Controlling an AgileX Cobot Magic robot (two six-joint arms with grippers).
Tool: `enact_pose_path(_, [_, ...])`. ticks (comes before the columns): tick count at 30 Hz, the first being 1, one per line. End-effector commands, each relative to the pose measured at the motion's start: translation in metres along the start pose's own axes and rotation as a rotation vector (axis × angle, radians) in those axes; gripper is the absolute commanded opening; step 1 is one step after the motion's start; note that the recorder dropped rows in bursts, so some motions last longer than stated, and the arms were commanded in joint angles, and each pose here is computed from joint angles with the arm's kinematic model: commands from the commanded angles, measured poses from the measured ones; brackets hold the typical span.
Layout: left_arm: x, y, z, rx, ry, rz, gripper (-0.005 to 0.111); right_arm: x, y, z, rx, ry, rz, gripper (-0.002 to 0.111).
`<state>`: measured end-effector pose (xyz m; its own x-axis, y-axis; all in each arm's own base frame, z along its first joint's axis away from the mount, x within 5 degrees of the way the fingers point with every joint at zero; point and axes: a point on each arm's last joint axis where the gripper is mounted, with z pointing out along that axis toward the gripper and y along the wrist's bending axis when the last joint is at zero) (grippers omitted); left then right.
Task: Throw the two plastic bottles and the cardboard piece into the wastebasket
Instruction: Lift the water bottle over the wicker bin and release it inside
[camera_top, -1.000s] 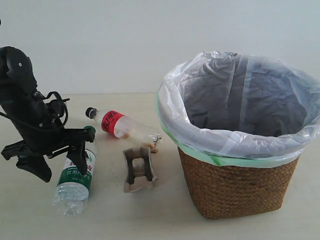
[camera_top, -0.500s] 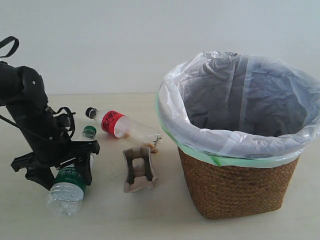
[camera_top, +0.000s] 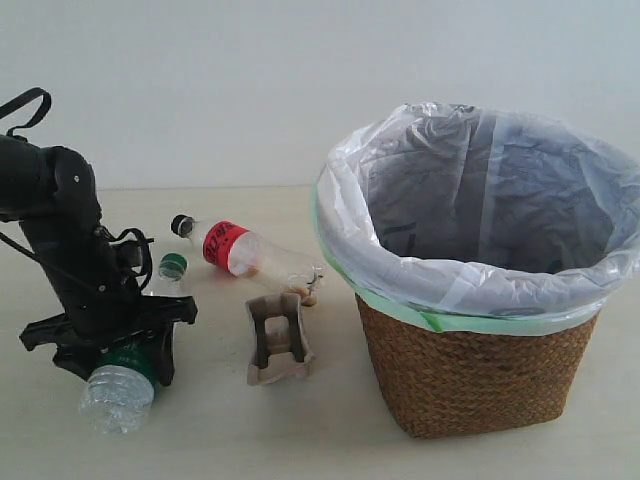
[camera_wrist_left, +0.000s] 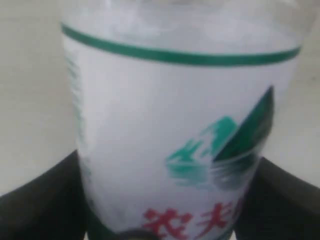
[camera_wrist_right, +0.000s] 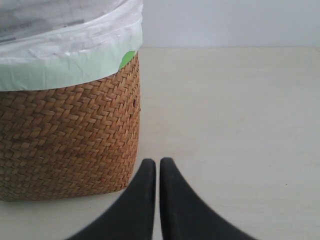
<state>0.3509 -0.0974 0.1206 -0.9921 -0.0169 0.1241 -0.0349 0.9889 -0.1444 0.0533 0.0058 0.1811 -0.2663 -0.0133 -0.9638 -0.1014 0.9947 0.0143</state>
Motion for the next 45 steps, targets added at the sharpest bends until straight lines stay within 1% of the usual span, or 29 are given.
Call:
enact_pose_path(1, [0.005,0.005,-0.005,-0.069,0.015,0.051,0.004,-0.001,0.000,0.000,-0.001,-0.014,-0.002,0.000])
enact_pose_path(4, [0.010,0.006,-0.018,-0.072,-0.039,0.065,0.004,-0.001,0.000,0.000,-0.001,-0.014,-0.002,0.000])
enact_pose_path(8, [0.022,0.010,-0.058,-0.070,-0.152,0.074,0.004,-0.001,0.000,0.000,-0.001,-0.014,-0.002,0.000])
enact_pose_path(10, [0.037,0.021,-0.092,-0.075,-0.226,0.060,0.004,-0.001,0.000,0.000,-0.001,-0.014,-0.002,0.000])
enact_pose_path(12, [0.049,0.035,-0.117,-0.101,-0.279,0.038,0.004,-0.001,0.000,0.000,-0.001,-0.014,-0.002,0.000])
enact_pose_path(13, [0.062,0.045,-0.137,-0.104,-0.323,0.009,0.004,-0.001,0.000,0.000,-0.001,-0.014,-0.002,0.000])
enact_pose_path(15, [0.083,0.064,-0.166,-0.130,-0.378,-0.038,0.004,-0.001,0.000,0.000,-0.001,-0.014,-0.002,0.000])
enact_pose_path(16, [0.094,0.075,-0.180,-0.164,-0.405,-0.058,0.004,-0.001,0.000,0.000,-0.001,-0.014,-0.002,0.000])
enact_pose_path(18, [0.109,0.087,-0.194,-0.229,-0.425,-0.079,0.004,-0.001,0.000,0.000,-0.001,-0.014,-0.002,0.000])
enact_pose_path(21, [0.117,0.099,-0.198,-0.311,-0.391,-0.125,0.004,-0.001,0.000,0.000,-0.001,-0.014,-0.002,0.000])
enact_pose_path(23, [0.113,0.099,-0.196,-0.303,-0.403,-0.133,0.004,-0.001,0.000,0.000,-0.001,-0.014,-0.002,0.000])
enact_pose_path(25, [0.101,0.089,-0.189,-0.198,-0.438,-0.152,0.004,-0.001,0.000,0.000,-0.001,-0.014,-0.002,0.000])
enact_pose_path(26, [0.092,0.080,-0.184,-0.103,-0.455,-0.135,0.004,-0.001,0.000,0.000,-0.001,-0.014,-0.002,0.000])
enact_pose_path(28, [0.080,0.059,-0.175,0.062,-0.466,-0.059,0.004,-0.001,0.000,0.000,-0.001,-0.014,-0.002,0.000])
enact_pose_path(29, [0.072,0.042,-0.172,0.184,-0.470,-0.004,0.004,-0.001,0.000,0.000,-0.001,-0.014,-0.002,0.000])
enact_pose_path(31, [0.059,0.002,-0.174,0.431,-0.481,0.119,0.004,-0.001,0.000,0.000,-0.001,-0.014,-0.002,0.000])
enact_pose_path(32, [0.052,-0.021,-0.181,0.542,-0.507,0.210,0.004,-0.001,0.000,0.000,-0.001,-0.014,-0.002,0.000])
enact_pose_path(33, [0.050,-0.044,-0.191,0.653,-0.526,0.269,0.004,-0.001,0.000,0.000,-0.001,-0.014,-0.002,0.000])
enact_pose_path(34, [0.047,-0.065,-0.203,0.727,-0.562,0.355,0.004,-0.001,0.000,0.000,-0.001,-0.014,-0.002,0.000])
enact_pose_path(35, [0.050,-0.094,-0.216,0.837,-0.564,0.435,0.005,-0.001,0.000,0.000,-0.001,-0.014,-0.002,0.000])
enact_pose_path(37, [0.051,-0.131,-0.241,0.955,-0.565,0.545,0.013,-0.001,0.000,0.000,-0.001,-0.014,-0.002,0.000])
enact_pose_path(38, [0.055,-0.155,-0.257,1.004,-0.565,0.619,0.023,-0.001,0.000,0.000,-0.001,-0.014,-0.002,0.000])
enact_pose_path(39, [0.058,-0.169,-0.265,1.023,-0.553,0.643,0.031,-0.001,0.000,0.000,-0.001,-0.014,-0.002,0.000])
enact_pose_path(40, [0.058,-0.183,-0.273,1.017,-0.566,0.658,0.044,-0.001,0.000,0.000,-0.001,-0.014,-0.002,0.000])
enact_pose_path(41, [0.058,-0.194,-0.279,0.984,-0.586,0.653,0.059,-0.001,0.000,0.000,-0.001,-0.014,-0.002,0.000])
enact_pose_path(42, [0.058,-0.201,-0.280,0.933,-0.590,0.636,0.074,-0.001,0.000,0.000,-0.001,-0.014,-0.002,0.000])
enact_pose_path(43, [0.056,-0.206,-0.280,0.873,-0.594,0.609,0.084,-0.001,0.000,0.000,-0.001,-0.014,-0.002,0.000])
enact_pose_path(44, [0.051,-0.206,-0.278,0.821,-0.572,0.546,0.086,-0.001,0.000,0.000,-0.001,-0.014,-0.002,0.000])
enact_pose_path(45, [0.048,-0.203,-0.276,0.738,-0.554,0.475,0.085,-0.001,0.000,0.000,-0.001,-0.014,-0.002,0.000])
